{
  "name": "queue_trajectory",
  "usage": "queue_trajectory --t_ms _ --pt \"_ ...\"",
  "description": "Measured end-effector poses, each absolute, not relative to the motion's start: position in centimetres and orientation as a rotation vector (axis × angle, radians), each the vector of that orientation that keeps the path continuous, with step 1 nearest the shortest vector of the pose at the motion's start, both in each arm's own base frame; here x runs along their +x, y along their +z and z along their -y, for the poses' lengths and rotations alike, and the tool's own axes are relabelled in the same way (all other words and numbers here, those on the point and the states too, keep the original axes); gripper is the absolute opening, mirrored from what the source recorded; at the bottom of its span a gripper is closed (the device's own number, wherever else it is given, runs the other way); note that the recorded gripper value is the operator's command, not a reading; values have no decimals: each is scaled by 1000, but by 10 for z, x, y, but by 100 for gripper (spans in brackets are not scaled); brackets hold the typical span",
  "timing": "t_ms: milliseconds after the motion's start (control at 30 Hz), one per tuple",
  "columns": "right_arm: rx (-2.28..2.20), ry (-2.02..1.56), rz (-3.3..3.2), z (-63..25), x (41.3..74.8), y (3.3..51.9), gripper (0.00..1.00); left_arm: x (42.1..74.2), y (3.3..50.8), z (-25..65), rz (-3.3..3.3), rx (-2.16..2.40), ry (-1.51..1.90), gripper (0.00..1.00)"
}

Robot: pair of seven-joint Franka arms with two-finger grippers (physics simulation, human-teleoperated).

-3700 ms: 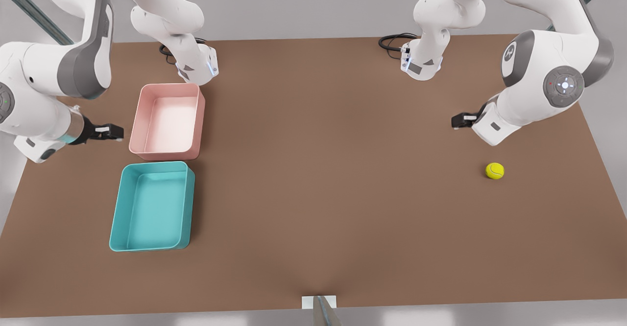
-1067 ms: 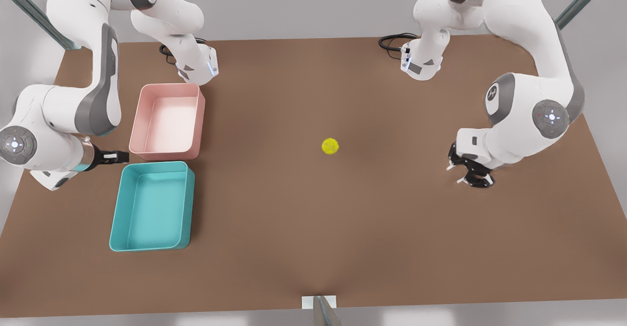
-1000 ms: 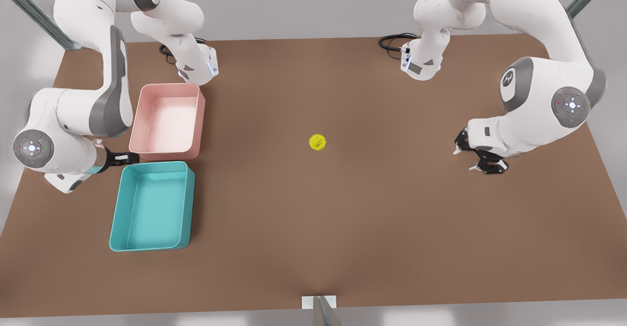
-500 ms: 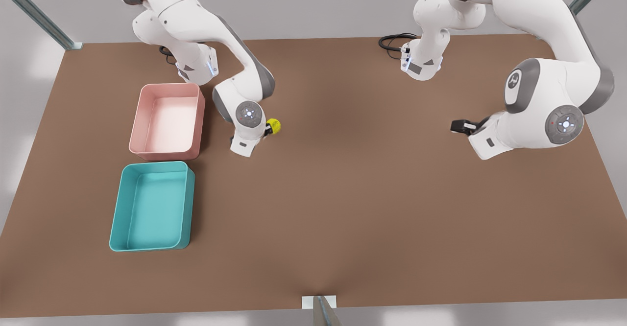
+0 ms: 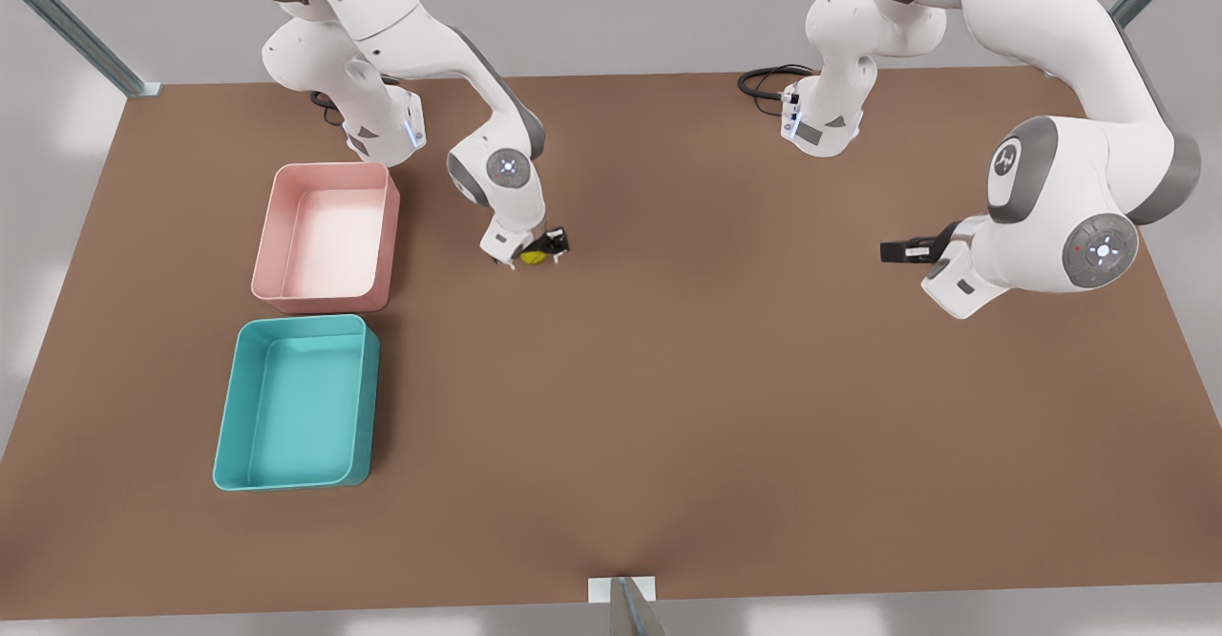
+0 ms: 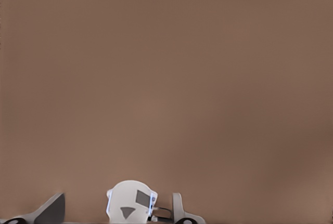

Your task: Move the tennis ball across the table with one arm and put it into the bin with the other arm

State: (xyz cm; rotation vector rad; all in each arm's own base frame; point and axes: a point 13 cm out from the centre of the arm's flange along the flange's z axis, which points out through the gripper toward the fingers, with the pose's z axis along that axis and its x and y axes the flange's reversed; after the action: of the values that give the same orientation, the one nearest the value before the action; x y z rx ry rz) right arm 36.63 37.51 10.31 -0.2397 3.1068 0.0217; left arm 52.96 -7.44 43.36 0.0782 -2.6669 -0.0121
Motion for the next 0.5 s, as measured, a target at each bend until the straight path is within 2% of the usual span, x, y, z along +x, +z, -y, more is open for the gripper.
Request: queue_trajectory --t_ms 500 --pt "61 56 -3098 -367 345 71 100 529 430 73 2648 237 -51 100"
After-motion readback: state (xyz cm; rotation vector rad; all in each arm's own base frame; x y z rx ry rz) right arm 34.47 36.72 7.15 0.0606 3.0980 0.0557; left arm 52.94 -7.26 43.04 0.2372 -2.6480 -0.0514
